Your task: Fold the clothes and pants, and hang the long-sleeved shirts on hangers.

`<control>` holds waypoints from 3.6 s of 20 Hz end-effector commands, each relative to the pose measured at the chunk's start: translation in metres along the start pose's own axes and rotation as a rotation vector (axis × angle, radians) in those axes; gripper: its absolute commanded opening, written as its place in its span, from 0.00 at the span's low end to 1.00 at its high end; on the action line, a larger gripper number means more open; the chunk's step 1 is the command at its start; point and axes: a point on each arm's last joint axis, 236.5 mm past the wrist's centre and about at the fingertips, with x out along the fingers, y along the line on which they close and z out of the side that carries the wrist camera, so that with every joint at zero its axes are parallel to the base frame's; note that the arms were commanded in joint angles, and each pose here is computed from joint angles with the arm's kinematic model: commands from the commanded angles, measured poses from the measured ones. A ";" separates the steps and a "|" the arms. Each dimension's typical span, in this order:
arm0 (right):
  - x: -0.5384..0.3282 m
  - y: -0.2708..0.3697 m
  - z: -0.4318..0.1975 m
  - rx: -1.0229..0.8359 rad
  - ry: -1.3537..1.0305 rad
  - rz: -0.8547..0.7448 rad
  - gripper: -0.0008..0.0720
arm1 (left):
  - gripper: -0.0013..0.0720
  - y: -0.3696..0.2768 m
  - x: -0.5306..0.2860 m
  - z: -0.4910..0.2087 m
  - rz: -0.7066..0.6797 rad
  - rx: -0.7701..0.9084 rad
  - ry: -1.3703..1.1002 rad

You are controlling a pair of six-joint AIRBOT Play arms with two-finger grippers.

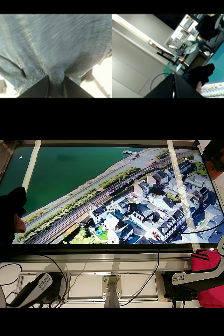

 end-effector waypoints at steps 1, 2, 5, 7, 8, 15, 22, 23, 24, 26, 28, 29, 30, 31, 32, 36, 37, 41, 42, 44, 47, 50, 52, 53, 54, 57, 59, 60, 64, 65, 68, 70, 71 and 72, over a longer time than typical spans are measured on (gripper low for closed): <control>0.000 0.000 0.000 0.000 0.001 0.000 0.07 | 0.04 0.007 -0.092 0.076 -0.212 -0.339 -0.341; 0.000 0.000 0.000 0.001 0.001 0.000 0.07 | 0.04 0.012 -0.144 0.107 -0.327 -0.433 -0.521; 0.000 0.000 0.000 0.001 0.001 0.000 0.07 | 0.03 0.062 -0.363 0.153 -0.729 -0.685 -1.218; 0.000 0.000 0.000 0.000 0.001 0.000 0.07 | 0.03 0.087 -0.459 0.130 -0.958 -0.771 -1.430; 0.000 0.000 0.000 0.000 0.001 0.000 0.07 | 0.03 0.086 -0.488 0.120 -1.075 -0.775 -1.443; 0.000 0.000 0.000 0.001 0.000 0.000 0.07 | 0.03 -0.076 -0.621 0.060 -1.816 -0.293 -1.225; 0.000 0.006 0.001 0.004 -0.005 0.026 0.07 | 0.03 -0.352 -0.620 -0.027 -1.836 0.173 -0.854; 0.000 0.007 0.001 0.004 -0.006 0.029 0.07 | 0.03 -0.380 -0.607 -0.037 -1.806 0.221 -0.810; 0.000 0.007 0.001 0.004 -0.005 0.029 0.07 | 0.03 -0.405 -0.594 -0.046 -1.780 0.260 -0.771; 0.000 0.007 0.001 0.004 -0.005 0.029 0.07 | 0.03 -0.443 -0.567 -0.054 -1.723 0.308 -0.710; 0.000 0.006 0.003 0.004 -0.011 0.027 0.07 | 0.03 -0.478 -0.531 -0.055 -1.649 0.349 -0.619; 0.000 0.006 0.004 0.004 -0.015 0.026 0.07 | 0.03 -0.492 -0.513 -0.055 -1.613 0.369 -0.570; 0.000 0.004 0.003 0.003 -0.014 0.019 0.07 | 0.03 -0.506 -0.494 -0.059 -1.572 0.403 -0.520; 0.000 0.002 0.003 0.003 -0.013 0.010 0.07 | 0.03 -0.518 -0.476 -0.063 -1.535 0.433 -0.474; 0.000 0.001 0.003 0.002 -0.011 0.004 0.07 | 0.03 -0.529 -0.457 -0.069 -1.499 0.465 -0.427; 0.000 -0.003 0.003 0.001 -0.014 -0.013 0.07 | 0.50 -0.545 -0.433 -0.087 -1.459 0.510 -0.367; 0.000 -0.008 0.002 -0.001 -0.009 -0.034 0.07 | 0.65 -0.542 -0.439 -0.086 -1.466 0.511 -0.374; -0.006 -0.054 -0.005 -0.016 0.025 -0.224 0.07 | 0.67 -0.503 -0.451 -0.080 -1.412 0.679 -0.482; -0.010 -0.071 -0.006 -0.017 0.030 -0.284 0.07 | 0.66 -0.490 -0.450 -0.074 -1.374 0.713 -0.514; -0.021 -0.107 -0.006 -0.014 0.030 -0.412 0.07 | 0.54 -0.468 -0.450 -0.069 -1.323 0.758 -0.536; -0.047 -0.171 -0.025 0.045 0.100 -0.618 0.07 | 0.03 -0.449 -0.442 -0.069 -1.269 0.803 -0.516; -0.059 -0.216 -0.070 0.237 0.218 -0.649 0.07 | 0.04 -0.446 -0.427 -0.061 -1.252 0.732 -0.442; -0.059 -0.243 -0.104 0.367 0.283 -0.633 0.07 | 0.03 -0.443 -0.399 -0.052 -1.206 0.699 -0.388; -0.057 -0.255 -0.119 0.425 0.302 -0.626 0.07 | 0.03 -0.440 -0.377 -0.049 -1.167 0.695 -0.345; -0.053 -0.265 -0.137 0.488 0.324 -0.610 0.07 | 0.03 -0.435 -0.353 -0.049 -1.127 0.693 -0.298; -0.017 -0.284 -0.167 0.630 0.308 -0.491 0.12 | 0.03 -0.427 -0.292 -0.063 -1.062 0.662 -0.143; 0.009 -0.299 -0.181 0.660 0.315 -0.474 0.71 | 0.03 -0.426 -0.269 -0.083 -1.059 0.651 -0.051; 0.021 -0.306 -0.191 0.665 0.329 -0.477 0.84 | 0.03 -0.426 -0.262 -0.091 -1.050 0.659 -0.029; 0.062 -0.321 -0.210 0.626 0.339 -0.515 0.87 | 0.03 -0.425 -0.251 -0.108 -1.035 0.675 0.023; 0.069 -0.325 -0.207 0.607 0.315 -0.528 0.87 | 0.04 -0.425 -0.254 -0.111 -1.051 0.667 0.039; 0.085 -0.333 -0.202 0.573 0.261 -0.552 0.87 | 0.36 -0.433 -0.279 -0.128 -1.167 0.723 0.057; 0.095 -0.330 -0.208 0.566 0.276 -0.547 0.85 | 0.44 -0.435 -0.299 -0.148 -1.252 0.838 0.044; 0.100 -0.328 -0.211 0.563 0.284 -0.543 0.85 | 0.44 -0.432 -0.302 -0.161 -1.261 0.918 0.048; 0.103 -0.327 -0.213 0.558 0.288 -0.542 0.85 | 0.47 -0.426 -0.301 -0.177 -1.252 1.003 0.071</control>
